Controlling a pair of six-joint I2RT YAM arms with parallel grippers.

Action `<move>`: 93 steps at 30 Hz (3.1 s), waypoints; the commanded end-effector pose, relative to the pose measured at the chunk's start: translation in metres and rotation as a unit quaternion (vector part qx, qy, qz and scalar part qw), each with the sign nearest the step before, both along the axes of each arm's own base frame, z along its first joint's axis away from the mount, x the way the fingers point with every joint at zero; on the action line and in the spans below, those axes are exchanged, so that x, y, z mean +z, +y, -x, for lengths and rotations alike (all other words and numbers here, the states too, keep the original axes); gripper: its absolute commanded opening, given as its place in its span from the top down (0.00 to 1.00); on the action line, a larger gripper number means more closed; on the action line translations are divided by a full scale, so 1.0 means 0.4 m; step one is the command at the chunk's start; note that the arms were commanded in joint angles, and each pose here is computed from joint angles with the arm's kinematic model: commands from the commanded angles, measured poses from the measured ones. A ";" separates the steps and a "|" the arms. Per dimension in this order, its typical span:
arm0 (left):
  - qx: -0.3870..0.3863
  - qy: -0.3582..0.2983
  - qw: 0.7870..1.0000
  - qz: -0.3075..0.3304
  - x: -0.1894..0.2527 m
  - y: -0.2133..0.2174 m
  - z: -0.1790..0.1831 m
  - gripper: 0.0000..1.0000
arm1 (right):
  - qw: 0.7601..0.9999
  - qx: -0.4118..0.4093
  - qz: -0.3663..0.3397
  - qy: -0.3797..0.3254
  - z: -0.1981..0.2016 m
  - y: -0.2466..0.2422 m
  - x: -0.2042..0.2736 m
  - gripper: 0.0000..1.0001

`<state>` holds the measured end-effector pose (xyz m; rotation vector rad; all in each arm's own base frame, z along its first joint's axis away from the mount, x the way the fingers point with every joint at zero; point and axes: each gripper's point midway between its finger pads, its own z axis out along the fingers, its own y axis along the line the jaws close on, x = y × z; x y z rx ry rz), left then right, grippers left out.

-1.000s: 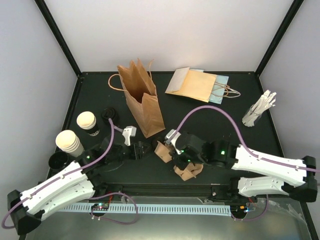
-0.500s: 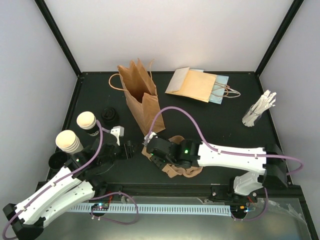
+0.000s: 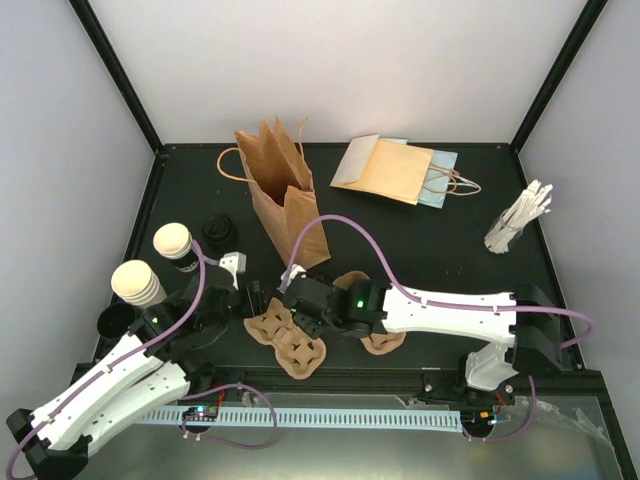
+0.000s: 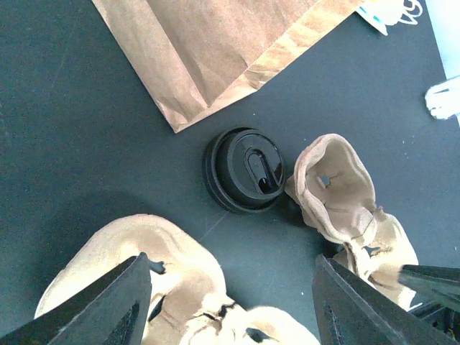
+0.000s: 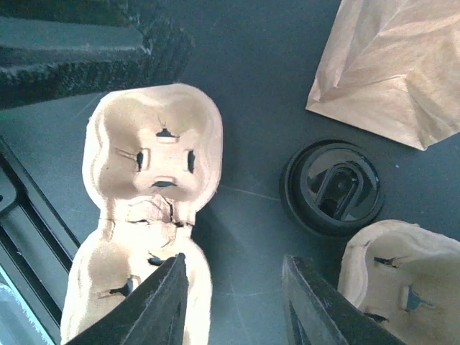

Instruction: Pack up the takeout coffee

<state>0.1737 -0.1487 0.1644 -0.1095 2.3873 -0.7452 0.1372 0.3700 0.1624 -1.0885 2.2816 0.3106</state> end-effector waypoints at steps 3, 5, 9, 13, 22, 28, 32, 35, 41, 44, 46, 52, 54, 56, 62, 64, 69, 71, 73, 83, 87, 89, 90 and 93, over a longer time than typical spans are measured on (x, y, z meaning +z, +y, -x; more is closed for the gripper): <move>-0.002 -0.006 1.000 -0.010 -0.006 0.007 -0.003 0.37 | 0.999 -0.032 -0.021 -0.026 -0.011 -0.066 0.074 0.60; -0.003 -0.006 1.000 -0.010 -0.007 0.007 -0.001 0.37 | 0.998 -0.047 -0.023 -0.028 -0.012 -0.103 0.083 0.57; -0.018 -0.006 1.000 -0.004 -0.013 -0.007 0.002 0.37 | 0.995 -0.092 -0.024 -0.013 -0.021 -0.192 0.071 0.55; -0.043 -0.003 0.999 0.009 -0.015 -0.033 0.008 0.36 | 0.992 -0.125 -0.006 0.024 -0.023 -0.268 0.002 0.55; -0.061 0.009 0.998 0.015 -0.017 -0.053 0.012 0.36 | 0.989 -0.122 0.061 0.065 -0.007 -0.294 -0.105 0.51; -0.067 0.017 0.998 0.012 -0.020 -0.057 0.017 0.36 | 0.988 -0.107 0.091 0.069 -0.020 -0.256 -0.153 0.51; -0.065 0.020 0.998 0.008 -0.028 -0.052 0.019 0.36 | 0.986 -0.105 0.108 0.069 -0.036 -0.239 -0.176 0.52; -0.062 0.019 0.998 0.004 -0.032 -0.048 0.018 0.36 | 0.985 -0.108 0.116 0.070 -0.050 -0.235 -0.191 0.52; -0.053 0.013 0.999 -0.005 -0.035 -0.038 0.011 0.36 | 0.981 -0.111 0.137 0.079 -0.067 -0.241 -0.234 0.52; -0.049 0.012 0.999 -0.006 -0.039 -0.036 0.008 0.36 | 0.977 -0.122 0.155 0.079 -0.082 -0.259 -0.261 0.52; -0.049 0.012 0.999 -0.005 -0.043 -0.037 0.007 0.36 | 0.971 -0.143 0.177 0.071 -0.103 -0.292 -0.278 0.52; -0.048 0.010 0.999 -0.004 -0.043 -0.039 0.005 0.36 | 0.953 -0.213 0.208 0.054 -0.159 -0.396 -0.284 0.54; -0.048 0.010 0.999 -0.004 -0.044 -0.039 0.004 0.36 | 0.947 -0.233 0.217 0.044 -0.172 -0.427 -0.279 0.55; -0.050 0.011 0.999 -0.003 -0.044 -0.041 0.005 0.36 | 0.938 -0.258 0.230 0.030 -0.188 -0.467 -0.272 0.56; -0.052 0.015 0.999 -0.003 -0.048 -0.040 0.009 0.36 | 0.896 -0.378 0.233 0.020 -0.247 -0.585 -0.234 0.62; -0.052 0.014 0.999 -0.003 -0.049 -0.040 0.010 0.36 | 0.877 -0.422 0.231 0.009 -0.264 -0.634 -0.220 0.60; -0.052 0.013 0.999 -0.002 -0.053 -0.038 0.011 0.36 | 0.812 -0.541 0.217 0.003 -0.286 -0.767 -0.183 0.56; -0.052 0.011 0.999 0.002 -0.052 -0.040 0.011 0.36 | 0.779 -0.592 0.207 0.001 -0.293 -0.818 -0.165 0.55; -0.055 0.008 0.998 0.006 -0.047 -0.043 0.011 0.36 | 0.761 -0.619 0.194 0.003 -0.298 -0.855 -0.157 0.55; -0.052 -0.003 0.999 0.007 -0.037 -0.038 0.009 0.35 | 0.868 -0.491 0.053 0.046 -0.344 -0.720 -0.105 0.54; -0.054 0.006 0.999 0.003 -0.048 -0.037 0.014 0.35 | 0.936 -0.338 -0.045 0.083 -0.314 -0.558 -0.072 0.52; -0.056 0.011 0.998 0.000 -0.057 -0.036 0.018 0.35 | 0.949 -0.295 -0.067 0.089 -0.291 -0.508 -0.056 0.51; -0.058 0.015 0.998 0.000 -0.061 -0.037 0.021 0.35 | 0.953 -0.280 -0.070 0.090 -0.282 -0.490 -0.050 0.50; -0.069 0.039 0.997 0.002 -0.083 -0.046 0.036 0.35 | 0.961 -0.252 -0.070 0.093 -0.262 -0.459 -0.046 0.50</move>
